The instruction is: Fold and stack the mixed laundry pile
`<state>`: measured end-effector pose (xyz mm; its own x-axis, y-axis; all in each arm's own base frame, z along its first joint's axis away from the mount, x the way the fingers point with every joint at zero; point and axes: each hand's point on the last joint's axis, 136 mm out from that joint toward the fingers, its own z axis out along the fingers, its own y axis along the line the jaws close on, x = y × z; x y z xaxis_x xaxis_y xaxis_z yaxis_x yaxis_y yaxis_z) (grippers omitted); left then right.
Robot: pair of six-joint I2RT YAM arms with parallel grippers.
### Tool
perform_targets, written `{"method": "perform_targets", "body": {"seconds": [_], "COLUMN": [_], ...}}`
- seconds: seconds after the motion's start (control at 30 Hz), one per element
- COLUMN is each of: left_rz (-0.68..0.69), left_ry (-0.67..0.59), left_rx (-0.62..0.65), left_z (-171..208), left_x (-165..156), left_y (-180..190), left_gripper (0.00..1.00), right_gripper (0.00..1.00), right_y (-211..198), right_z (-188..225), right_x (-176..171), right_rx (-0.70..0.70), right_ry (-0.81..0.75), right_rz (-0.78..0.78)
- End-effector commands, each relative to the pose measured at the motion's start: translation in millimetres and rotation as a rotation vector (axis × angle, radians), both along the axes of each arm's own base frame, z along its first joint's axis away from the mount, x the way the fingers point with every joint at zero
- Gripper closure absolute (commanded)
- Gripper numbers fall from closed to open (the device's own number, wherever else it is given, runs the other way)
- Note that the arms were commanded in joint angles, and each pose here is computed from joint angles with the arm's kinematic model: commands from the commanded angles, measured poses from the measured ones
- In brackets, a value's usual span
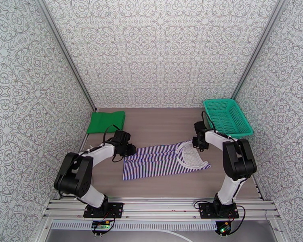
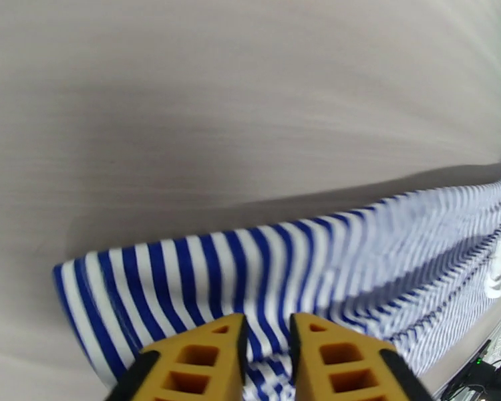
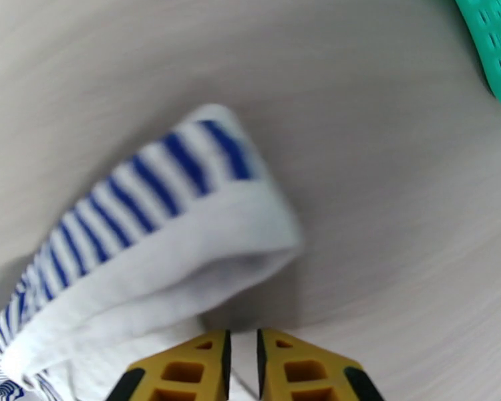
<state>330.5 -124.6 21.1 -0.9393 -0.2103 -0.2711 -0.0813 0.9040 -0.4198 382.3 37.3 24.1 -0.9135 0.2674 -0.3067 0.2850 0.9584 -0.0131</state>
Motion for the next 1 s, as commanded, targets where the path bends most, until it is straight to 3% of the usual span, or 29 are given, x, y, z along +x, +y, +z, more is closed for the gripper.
{"method": "perform_targets", "body": {"seconds": [0.0, 0.1, 0.17, 0.27, 0.5, 0.67, 0.97], "left_rz": [0.01, -0.008, -0.013, -0.013, -0.004, 0.002, 0.008], "left_ry": [0.003, -0.003, -0.001, 0.001, 0.009, 0.017, 0.025], "left_rx": [-0.017, -0.022, -0.023, -0.027, -0.022, -0.014, -0.016], "left_z": [-9.3, -7.6, -8.0, -10.9, -17.4, -20.2, -23.2], "left_x": [-0.9, -3.6, -4.2, -4.4, -8.9, -12.1, -11.4], "left_y": [2.6, -1.6, -3.6, -5.0, -1.7, 3.7, 7.2], "left_gripper": [0.78, 0.77, 0.77, 0.76, 0.77, 0.77, 0.77], "right_gripper": [0.82, 0.77, 0.66, 0.59, 0.54, 0.63, 1.0], "right_y": [0.0, 4.1, 5.1, 5.6, 7.8, 1.1, -12.4], "right_z": [7.3, 34.8, 48.0, 51.6, 29.8, 21.4, 40.4], "right_x": [7.6, 10.6, 15.5, 28.1, 54.5, 53.5, 50.3], "right_rx": [0.013, 0.073, 0.125, 0.197, 0.285, 0.277, 0.274], "right_ry": [-0.033, -0.088, -0.12, -0.135, -0.131, -0.13, -0.224], "right_rz": [-0.01, -0.067, -0.148, -0.262, -0.379, -0.395, -0.369]}}
